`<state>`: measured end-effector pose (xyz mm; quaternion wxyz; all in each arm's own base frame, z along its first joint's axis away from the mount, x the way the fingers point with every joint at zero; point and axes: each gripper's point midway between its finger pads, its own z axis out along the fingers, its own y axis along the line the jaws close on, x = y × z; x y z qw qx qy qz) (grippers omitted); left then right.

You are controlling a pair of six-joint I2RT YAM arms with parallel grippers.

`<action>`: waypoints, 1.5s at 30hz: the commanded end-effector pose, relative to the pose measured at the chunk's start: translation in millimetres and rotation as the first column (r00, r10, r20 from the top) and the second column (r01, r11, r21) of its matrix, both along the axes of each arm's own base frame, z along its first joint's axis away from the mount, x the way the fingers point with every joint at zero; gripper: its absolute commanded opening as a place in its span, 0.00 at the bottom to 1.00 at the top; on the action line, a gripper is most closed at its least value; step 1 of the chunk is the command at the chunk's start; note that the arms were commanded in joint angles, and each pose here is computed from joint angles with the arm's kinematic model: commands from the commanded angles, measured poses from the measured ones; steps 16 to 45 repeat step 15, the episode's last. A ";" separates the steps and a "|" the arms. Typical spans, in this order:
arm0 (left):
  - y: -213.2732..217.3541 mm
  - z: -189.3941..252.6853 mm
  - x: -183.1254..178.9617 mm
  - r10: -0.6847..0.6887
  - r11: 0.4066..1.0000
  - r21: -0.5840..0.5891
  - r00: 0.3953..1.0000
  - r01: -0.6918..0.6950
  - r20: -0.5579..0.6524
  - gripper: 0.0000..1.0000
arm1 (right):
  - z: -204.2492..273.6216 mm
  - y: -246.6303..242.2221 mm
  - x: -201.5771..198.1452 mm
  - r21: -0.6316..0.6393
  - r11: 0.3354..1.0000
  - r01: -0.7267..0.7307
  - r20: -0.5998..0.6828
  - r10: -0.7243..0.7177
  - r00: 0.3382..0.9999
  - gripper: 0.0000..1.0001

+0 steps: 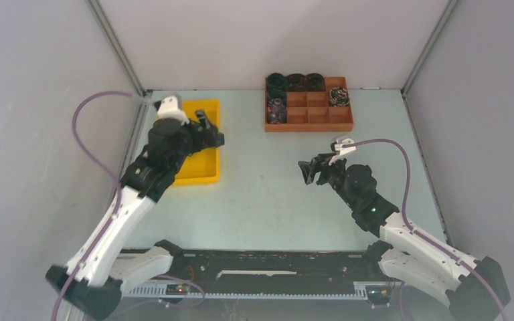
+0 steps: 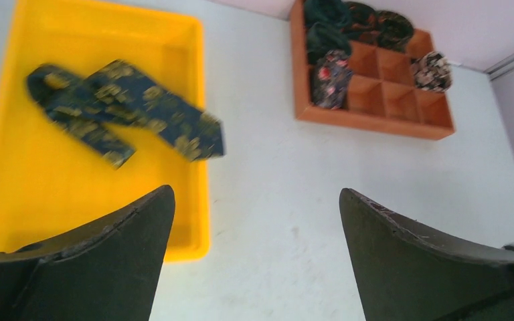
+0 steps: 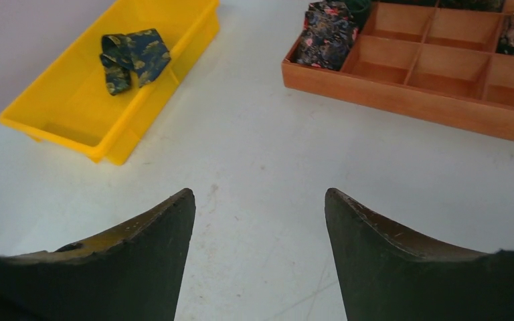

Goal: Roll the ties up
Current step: Reset both arms

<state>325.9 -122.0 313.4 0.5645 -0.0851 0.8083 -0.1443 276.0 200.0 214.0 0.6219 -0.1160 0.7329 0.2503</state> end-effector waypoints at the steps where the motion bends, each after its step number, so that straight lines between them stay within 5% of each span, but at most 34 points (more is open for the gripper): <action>1: 50.8 -18.1 -53.9 0.088 0.990 0.106 0.996 -0.089 0.017 1.00 | -2.2 -11.4 4.6 -0.068 0.996 0.062 0.023 -0.060 0.998 0.75; 3: 68.9 -30.2 -75.5 0.122 0.984 0.131 0.992 -0.123 0.015 1.00 | -8.9 -13.7 5.8 -0.071 0.994 0.082 0.012 -0.082 0.997 0.94; 5: 84.8 -46.0 -95.1 0.152 0.976 0.160 0.988 -0.150 -0.002 1.00 | -14.9 -14.0 6.3 -0.067 0.994 0.086 0.012 -0.085 0.996 1.00; 14: 121.4 -68.4 -139.4 0.246 0.958 0.141 0.969 -0.248 0.033 1.00 | -27.3 -17.1 13.6 -0.043 0.992 0.116 -0.017 -0.117 0.993 1.00; 45: 121.8 -69.0 -140.1 0.245 0.959 0.136 0.969 -0.248 0.042 1.00 | -27.7 -18.7 14.9 -0.039 0.991 0.126 -0.026 -0.127 0.992 1.00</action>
